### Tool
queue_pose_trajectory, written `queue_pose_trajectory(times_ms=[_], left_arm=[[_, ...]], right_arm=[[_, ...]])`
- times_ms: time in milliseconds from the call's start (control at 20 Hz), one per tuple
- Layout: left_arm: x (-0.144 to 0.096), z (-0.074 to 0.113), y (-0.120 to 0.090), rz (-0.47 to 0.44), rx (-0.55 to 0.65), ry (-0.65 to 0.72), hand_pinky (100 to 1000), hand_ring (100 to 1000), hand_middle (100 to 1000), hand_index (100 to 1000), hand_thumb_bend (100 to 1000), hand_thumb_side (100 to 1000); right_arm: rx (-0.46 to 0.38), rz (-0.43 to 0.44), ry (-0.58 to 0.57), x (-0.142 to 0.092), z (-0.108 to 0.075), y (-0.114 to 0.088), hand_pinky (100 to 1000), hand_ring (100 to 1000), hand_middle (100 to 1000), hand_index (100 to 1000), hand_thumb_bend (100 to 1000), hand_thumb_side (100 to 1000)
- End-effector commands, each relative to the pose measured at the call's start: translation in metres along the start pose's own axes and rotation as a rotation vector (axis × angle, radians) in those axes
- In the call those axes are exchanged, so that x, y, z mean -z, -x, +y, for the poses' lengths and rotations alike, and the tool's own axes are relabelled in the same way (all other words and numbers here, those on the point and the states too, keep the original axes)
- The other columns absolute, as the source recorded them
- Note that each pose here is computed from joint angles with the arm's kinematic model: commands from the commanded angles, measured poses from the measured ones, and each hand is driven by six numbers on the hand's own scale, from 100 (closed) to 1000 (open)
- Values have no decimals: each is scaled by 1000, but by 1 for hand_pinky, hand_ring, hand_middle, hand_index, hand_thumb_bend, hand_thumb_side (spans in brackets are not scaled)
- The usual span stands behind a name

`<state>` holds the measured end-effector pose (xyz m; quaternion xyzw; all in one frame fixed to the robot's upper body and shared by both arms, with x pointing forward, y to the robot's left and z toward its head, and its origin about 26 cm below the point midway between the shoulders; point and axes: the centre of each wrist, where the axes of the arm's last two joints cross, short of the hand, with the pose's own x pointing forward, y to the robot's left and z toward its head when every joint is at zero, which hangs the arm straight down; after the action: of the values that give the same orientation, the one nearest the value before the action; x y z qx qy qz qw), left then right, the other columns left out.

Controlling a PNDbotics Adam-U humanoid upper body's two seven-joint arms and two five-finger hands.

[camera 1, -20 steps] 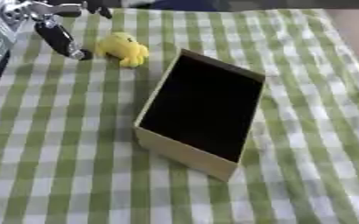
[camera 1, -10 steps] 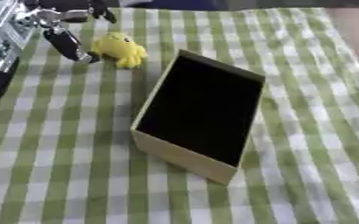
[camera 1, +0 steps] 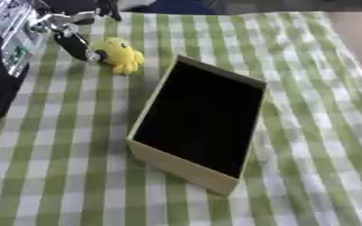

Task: Pick up objects on the table and place them in the box.

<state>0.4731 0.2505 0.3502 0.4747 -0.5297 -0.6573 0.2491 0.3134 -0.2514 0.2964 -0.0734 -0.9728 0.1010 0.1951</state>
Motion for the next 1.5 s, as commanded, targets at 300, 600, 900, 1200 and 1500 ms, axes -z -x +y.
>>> queue_pose_trajectory(times_ms=[300, 600, 900, 1200, 1500], left_arm=[[-2, 7, 8, 44, 18, 15, 719, 830, 818, 895, 383, 197], [-1, 2, 9, 67, 23, 42, 696, 808, 763, 855, 363, 199], [2, 0, 6, 31, -9, 9, 531, 639, 580, 663, 233, 173], [2, -1, 3, -3, -62, -44, 406, 535, 528, 583, 100, 100], [1, -5, 5, 33, -79, -54, 359, 495, 542, 585, 100, 100]], right_arm=[[-2, -42, 4, 8, -4, -9, 760, 777, 710, 868, 100, 1000], [1, -43, 10, 8, -4, -9, 759, 777, 710, 868, 100, 1000], [1, -35, 18, 6, -5, -8, 760, 778, 710, 869, 100, 1000], [-1, -23, 28, 4, -5, -7, 760, 778, 708, 869, 100, 1000], [-5, -12, 28, 1, -6, -6, 760, 778, 706, 868, 100, 1000]])
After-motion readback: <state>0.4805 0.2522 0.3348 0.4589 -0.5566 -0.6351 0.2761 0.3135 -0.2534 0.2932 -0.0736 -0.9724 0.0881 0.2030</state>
